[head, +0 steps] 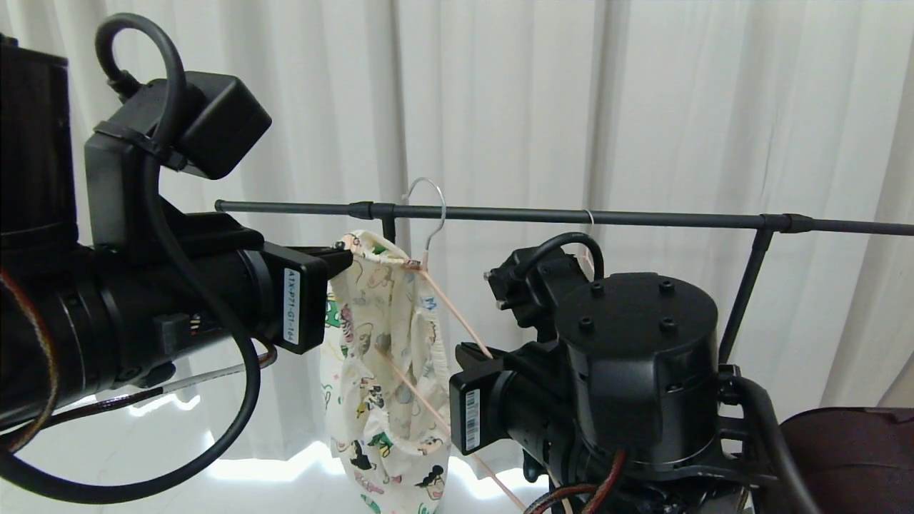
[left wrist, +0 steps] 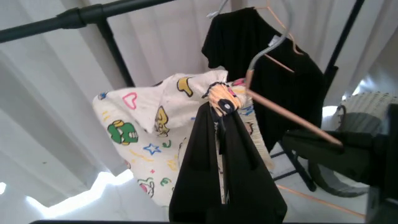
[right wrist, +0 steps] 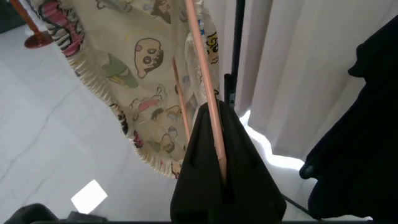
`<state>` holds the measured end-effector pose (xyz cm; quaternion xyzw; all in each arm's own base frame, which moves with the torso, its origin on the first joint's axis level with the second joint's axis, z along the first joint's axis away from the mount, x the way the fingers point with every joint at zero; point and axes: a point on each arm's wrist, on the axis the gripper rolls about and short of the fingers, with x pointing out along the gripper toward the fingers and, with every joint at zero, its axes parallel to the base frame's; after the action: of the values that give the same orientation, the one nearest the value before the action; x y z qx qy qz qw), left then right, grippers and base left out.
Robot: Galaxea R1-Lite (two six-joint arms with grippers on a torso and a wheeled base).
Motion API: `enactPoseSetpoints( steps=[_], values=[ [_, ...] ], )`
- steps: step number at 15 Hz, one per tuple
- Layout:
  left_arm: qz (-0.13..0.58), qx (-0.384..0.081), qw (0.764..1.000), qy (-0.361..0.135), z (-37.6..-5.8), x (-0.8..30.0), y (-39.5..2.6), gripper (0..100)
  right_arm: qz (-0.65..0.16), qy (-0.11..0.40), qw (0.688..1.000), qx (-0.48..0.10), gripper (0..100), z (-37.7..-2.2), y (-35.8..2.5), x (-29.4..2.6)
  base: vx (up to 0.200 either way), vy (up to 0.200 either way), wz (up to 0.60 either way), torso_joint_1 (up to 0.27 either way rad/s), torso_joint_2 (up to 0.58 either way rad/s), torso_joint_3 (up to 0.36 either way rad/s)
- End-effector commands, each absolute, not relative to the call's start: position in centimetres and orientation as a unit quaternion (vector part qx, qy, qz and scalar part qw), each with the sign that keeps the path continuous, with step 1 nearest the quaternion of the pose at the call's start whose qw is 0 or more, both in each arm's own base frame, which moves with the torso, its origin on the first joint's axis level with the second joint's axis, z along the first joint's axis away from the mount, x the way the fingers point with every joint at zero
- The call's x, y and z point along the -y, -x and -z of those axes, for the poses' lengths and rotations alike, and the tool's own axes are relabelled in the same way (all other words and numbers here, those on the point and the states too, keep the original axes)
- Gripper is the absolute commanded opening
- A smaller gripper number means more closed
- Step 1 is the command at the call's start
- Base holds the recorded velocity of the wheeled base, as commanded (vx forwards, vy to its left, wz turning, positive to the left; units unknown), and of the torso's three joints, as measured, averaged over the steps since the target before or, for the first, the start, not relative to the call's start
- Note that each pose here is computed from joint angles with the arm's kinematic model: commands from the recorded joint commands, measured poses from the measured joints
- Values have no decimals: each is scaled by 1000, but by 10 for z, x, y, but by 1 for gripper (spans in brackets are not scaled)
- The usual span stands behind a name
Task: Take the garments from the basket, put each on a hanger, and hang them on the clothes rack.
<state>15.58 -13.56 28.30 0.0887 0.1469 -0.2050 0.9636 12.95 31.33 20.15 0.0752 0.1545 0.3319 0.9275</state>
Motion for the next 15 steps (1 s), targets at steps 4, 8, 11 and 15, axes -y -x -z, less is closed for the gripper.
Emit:
enactPoseSetpoints(
  steps=[4,8,11,15],
  values=[
    [200,-148,965,-86,-282,134,-157,100,-315,-93,935,-133,0,-208,-132,-312,0,0,0,0,0,0],
    [199,-157,963,-92,-272,124,-147,100,-293,-97,945,-109,0,-216,-148,-302,0,0,0,0,0,0],
    [199,-164,961,-101,-262,116,-138,100,-283,-99,949,-97,0,-221,-155,-296,0,0,0,0,0,0],
    [154,-163,966,-127,-253,95,-146,100,-284,-77,951,-99,0,-219,-146,-274,0,0,0,0,0,0]
  ],
)
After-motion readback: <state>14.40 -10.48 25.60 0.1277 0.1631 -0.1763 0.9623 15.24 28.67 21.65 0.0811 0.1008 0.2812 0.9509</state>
